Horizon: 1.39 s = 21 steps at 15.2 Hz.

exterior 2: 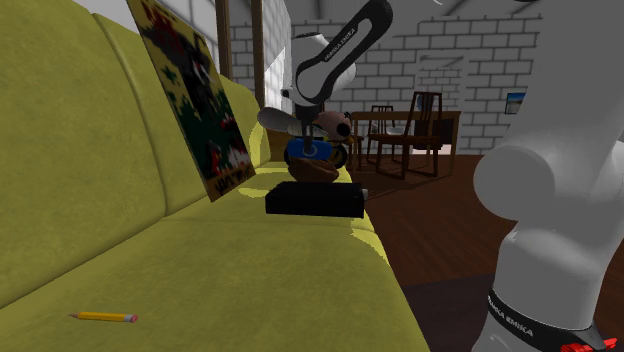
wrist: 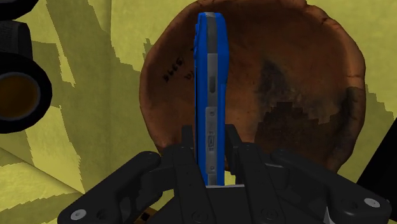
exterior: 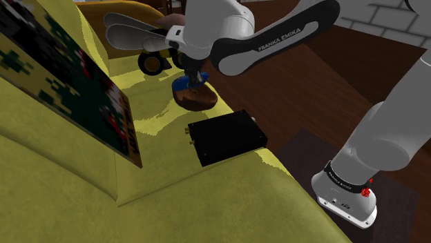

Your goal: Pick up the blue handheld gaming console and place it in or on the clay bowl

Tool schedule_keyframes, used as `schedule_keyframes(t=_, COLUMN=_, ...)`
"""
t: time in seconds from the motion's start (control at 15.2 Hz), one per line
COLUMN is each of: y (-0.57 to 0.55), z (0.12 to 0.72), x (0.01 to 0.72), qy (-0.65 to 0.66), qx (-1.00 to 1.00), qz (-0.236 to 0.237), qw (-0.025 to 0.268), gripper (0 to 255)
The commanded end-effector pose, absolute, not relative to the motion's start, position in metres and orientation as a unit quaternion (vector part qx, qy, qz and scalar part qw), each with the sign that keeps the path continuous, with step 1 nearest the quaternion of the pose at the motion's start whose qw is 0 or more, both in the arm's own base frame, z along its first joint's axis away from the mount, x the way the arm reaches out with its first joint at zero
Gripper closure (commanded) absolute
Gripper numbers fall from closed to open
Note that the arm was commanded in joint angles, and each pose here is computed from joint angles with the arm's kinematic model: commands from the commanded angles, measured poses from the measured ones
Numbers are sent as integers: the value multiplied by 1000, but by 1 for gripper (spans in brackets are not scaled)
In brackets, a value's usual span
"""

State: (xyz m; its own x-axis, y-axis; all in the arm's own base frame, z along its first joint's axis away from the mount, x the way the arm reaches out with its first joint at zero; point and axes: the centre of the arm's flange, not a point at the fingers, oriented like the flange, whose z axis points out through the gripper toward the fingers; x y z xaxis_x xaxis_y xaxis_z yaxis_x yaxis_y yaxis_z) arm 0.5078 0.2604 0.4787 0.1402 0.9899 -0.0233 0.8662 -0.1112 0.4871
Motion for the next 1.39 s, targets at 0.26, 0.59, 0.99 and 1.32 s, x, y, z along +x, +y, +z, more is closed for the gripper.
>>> schedule_keyframes(t=0.26, y=261, z=478, x=507, qy=637, qx=729, qz=157, qw=198, gripper=255)
schedule_keyframes(t=0.59, y=261, z=478, x=507, qy=637, qx=729, qz=157, qw=198, gripper=0)
schedule_keyframes(t=0.99, y=265, z=522, x=483, qy=637, qx=729, qz=157, qw=198, gripper=0)
schedule_keyframes(t=1.32, y=265, z=522, x=483, qy=637, qx=729, qz=157, qw=198, gripper=0)
